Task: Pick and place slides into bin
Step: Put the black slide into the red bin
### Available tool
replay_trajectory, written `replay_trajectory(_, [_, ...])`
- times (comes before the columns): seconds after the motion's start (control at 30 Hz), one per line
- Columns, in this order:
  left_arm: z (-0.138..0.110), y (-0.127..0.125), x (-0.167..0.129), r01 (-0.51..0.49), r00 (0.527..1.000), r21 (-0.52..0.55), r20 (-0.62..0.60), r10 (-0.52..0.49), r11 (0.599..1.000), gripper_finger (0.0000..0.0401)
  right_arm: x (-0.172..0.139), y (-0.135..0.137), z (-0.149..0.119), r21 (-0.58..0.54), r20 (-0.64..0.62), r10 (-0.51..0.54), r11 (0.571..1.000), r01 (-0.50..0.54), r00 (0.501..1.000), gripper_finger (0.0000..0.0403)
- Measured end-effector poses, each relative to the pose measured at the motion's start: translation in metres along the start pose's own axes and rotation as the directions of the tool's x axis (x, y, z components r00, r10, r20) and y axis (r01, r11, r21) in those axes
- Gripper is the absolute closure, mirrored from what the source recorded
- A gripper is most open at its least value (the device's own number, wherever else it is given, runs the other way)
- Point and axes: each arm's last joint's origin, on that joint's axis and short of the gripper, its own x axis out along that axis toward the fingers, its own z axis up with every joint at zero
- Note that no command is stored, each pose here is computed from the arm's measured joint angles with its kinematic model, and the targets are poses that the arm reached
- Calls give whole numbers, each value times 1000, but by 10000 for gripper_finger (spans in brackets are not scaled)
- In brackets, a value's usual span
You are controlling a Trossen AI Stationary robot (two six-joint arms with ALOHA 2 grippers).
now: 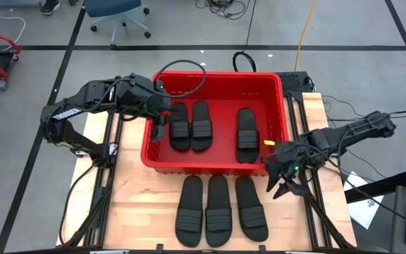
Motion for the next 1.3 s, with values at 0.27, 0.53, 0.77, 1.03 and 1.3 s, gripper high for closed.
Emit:
replay_trajectory(0.27, [0, 0, 0, 1, 1000, 0, 0, -1, 1000, 279, 13, -4, -5, -30, 46, 30, 999, -29, 998, 239])
replay_trajectory(0.53, [0, 0, 0, 1, 1000, -2, 0, -1, 1000, 279, -13, 11, -5, -36, 207, 77, 997, -72, 975, 239])
replay_trajectory(0.77, [0, 0, 0, 1, 1000, -3, 0, -1, 1000, 279, -27, 32, -6, -21, 341, 138, 990, -139, 930, 239])
replay_trajectory(1.03, [0, 0, 0, 0, 1000, 0, -1, 0, 1000, 279, -2, 45, -19, 91, 171, 153, 981, -171, 973, 239])
replay_trajectory(1.3, [0, 0, 0, 0, 1000, 34, -1, 0, 999, 279, 12, 42, -37, 148, 37, -11, 989, 6, 999, 269])
